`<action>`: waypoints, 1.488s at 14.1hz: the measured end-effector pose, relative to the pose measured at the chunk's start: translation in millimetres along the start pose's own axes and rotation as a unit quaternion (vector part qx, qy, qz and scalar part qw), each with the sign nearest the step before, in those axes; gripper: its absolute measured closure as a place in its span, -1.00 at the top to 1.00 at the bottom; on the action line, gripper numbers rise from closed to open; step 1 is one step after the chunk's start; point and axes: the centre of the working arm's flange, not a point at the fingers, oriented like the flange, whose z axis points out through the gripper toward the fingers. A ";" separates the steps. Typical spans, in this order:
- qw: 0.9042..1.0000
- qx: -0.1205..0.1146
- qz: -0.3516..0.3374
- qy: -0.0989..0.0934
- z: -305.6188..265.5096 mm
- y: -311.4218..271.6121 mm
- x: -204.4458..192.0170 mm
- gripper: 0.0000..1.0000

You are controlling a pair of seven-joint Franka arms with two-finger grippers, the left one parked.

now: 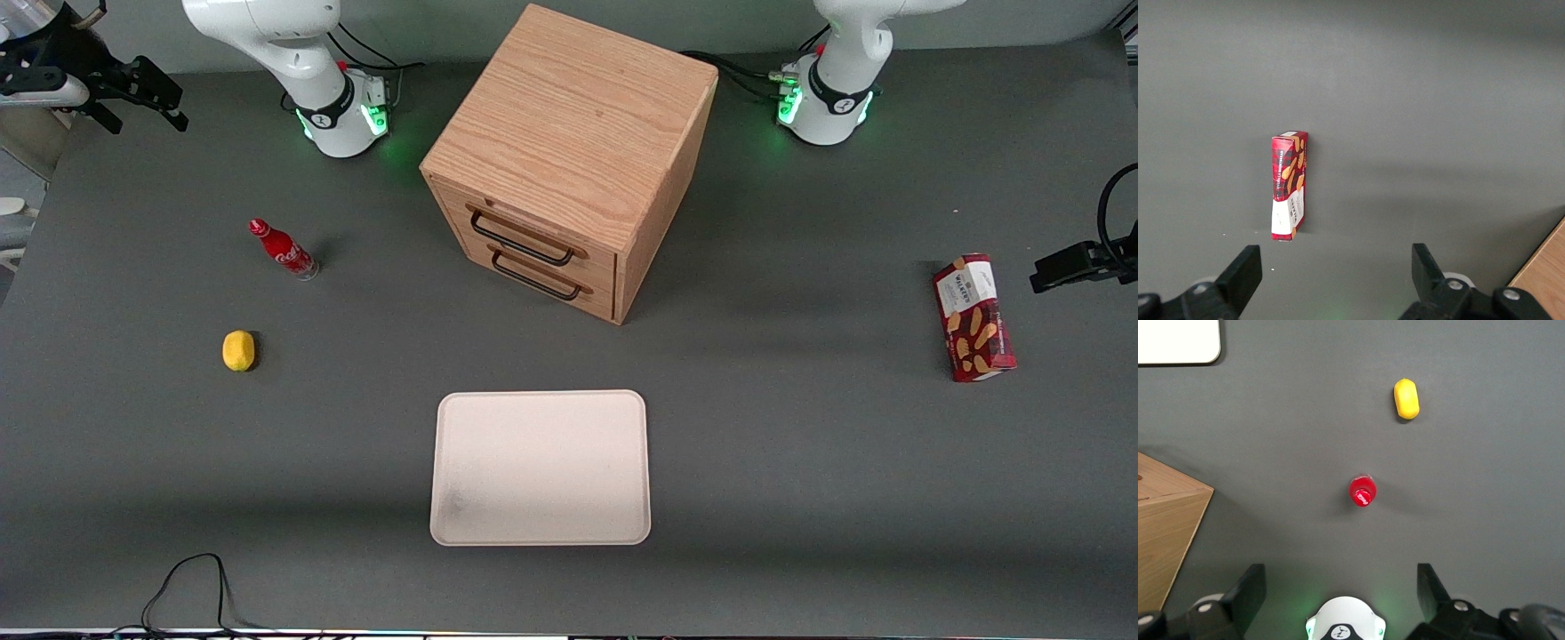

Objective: Place coke bottle on tray

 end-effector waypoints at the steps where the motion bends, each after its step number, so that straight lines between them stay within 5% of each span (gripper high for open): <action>1: 1.000 0.003 0.000 0.001 0.9 5.3 -0.1 1.00; 21: 0.998 0.006 -0.065 0.000 4.6 7.6 0.4 1.00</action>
